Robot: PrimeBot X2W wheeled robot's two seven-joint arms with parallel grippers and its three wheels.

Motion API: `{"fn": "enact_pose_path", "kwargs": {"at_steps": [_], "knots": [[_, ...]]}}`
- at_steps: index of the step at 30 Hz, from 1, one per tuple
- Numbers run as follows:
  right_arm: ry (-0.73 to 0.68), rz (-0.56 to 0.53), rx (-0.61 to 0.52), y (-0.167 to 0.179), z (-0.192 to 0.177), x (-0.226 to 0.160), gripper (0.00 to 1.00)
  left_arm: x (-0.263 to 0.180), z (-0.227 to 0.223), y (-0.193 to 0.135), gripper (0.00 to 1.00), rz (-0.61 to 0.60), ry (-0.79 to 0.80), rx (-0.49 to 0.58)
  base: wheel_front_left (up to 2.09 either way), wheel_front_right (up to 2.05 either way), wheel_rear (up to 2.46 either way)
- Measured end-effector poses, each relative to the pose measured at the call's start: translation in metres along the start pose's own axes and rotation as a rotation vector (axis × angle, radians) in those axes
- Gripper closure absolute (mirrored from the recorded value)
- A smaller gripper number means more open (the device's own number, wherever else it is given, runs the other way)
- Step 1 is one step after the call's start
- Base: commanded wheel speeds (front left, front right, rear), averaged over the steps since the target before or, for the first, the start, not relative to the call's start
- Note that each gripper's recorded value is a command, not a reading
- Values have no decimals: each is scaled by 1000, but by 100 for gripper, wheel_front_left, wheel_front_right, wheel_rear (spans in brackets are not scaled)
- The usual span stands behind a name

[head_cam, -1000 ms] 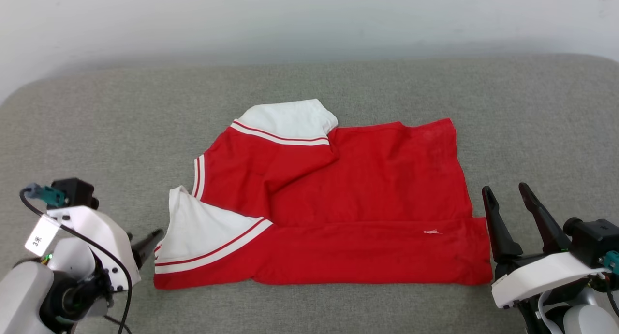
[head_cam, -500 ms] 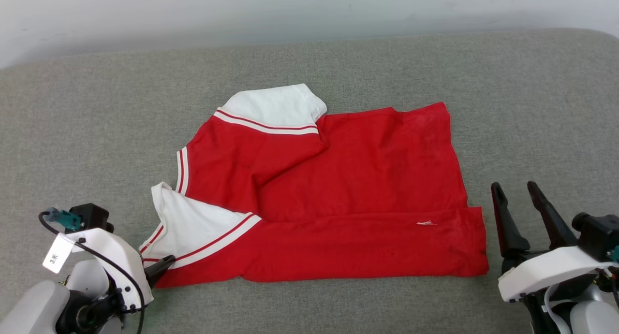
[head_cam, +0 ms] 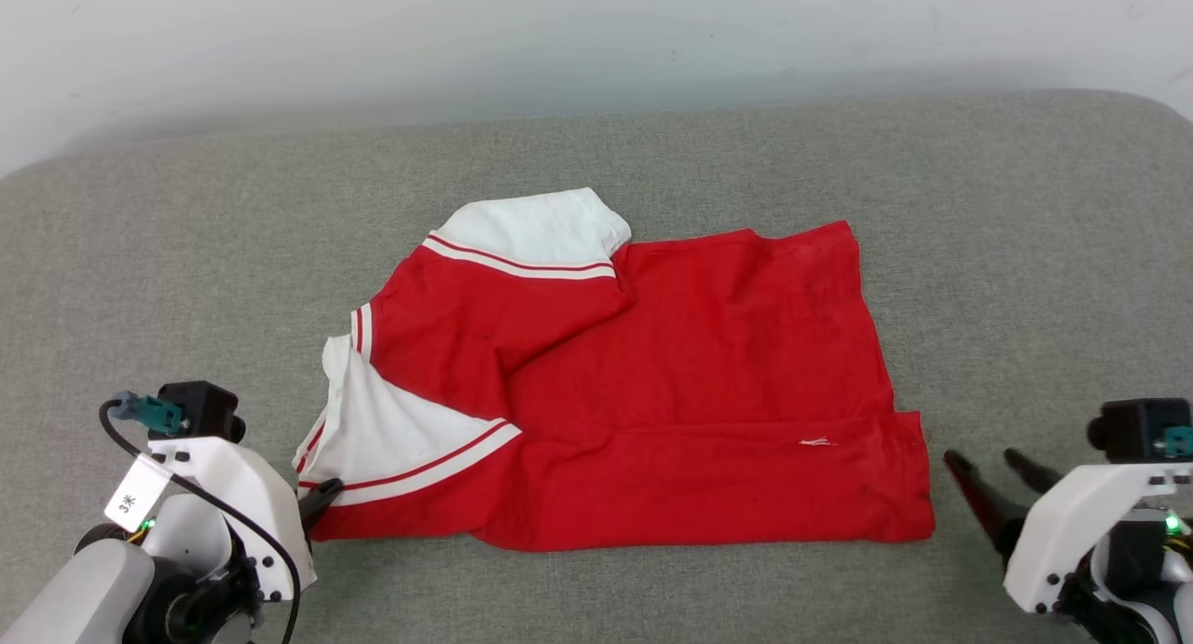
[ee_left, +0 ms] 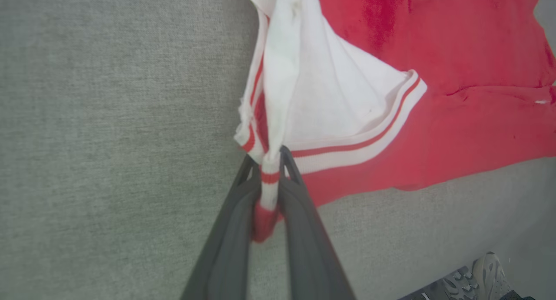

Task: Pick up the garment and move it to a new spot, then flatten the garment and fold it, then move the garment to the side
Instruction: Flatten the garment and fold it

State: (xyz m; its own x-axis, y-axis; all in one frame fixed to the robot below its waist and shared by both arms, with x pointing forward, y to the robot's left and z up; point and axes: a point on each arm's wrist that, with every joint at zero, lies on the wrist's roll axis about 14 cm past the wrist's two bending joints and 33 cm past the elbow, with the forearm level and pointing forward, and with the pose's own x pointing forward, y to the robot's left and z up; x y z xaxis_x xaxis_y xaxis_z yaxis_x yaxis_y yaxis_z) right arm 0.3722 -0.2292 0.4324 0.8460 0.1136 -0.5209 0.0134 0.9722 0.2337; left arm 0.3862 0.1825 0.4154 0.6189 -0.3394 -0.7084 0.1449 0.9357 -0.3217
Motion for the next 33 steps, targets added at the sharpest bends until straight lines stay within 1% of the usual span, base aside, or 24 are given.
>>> {"fn": "enact_pose_path", "kwargs": {"at_steps": [3, 5, 11, 17, 18, 19, 20, 27, 33], "knots": [[143, 43, -9, 13, -19, 3, 0, -4, 6, -4, 100, -5, -24, 13, 0, 0, 0], [215, 67, -13, 21, -28, 6, 0, -4, 8, -6, 100, -7, -31, 22, 0, 0, 0], [332, 103, -38, 34, -44, 22, 0, 0, 8, -8, 100, -11, -30, 18, 0, 0, 0], [452, 143, -41, 46, -70, 36, 0, 6, 2, -2, 100, -3, -16, -4, 0, 0, 0], [461, 147, -46, 47, -72, 38, 46, 7, 1, 0, 100, -1, -14, -8, 0, 0, 0], [468, 152, -43, 48, -74, 39, 71, 7, 1, 0, 100, 1, -14, -11, 0, 0, 0], [462, 155, -47, 48, -73, 40, 100, 8, 0, 1, 100, 1, -13, -14, 0, 0, 0], [396, 168, -67, 50, -55, 39, 100, 0, 5, -4, 100, -18, -67, -21, 0, 0, 0], [347, 181, -80, 52, -44, 17, 100, -21, -7, -10, 100, -26, -87, -38, 0, 0, 0]]}}
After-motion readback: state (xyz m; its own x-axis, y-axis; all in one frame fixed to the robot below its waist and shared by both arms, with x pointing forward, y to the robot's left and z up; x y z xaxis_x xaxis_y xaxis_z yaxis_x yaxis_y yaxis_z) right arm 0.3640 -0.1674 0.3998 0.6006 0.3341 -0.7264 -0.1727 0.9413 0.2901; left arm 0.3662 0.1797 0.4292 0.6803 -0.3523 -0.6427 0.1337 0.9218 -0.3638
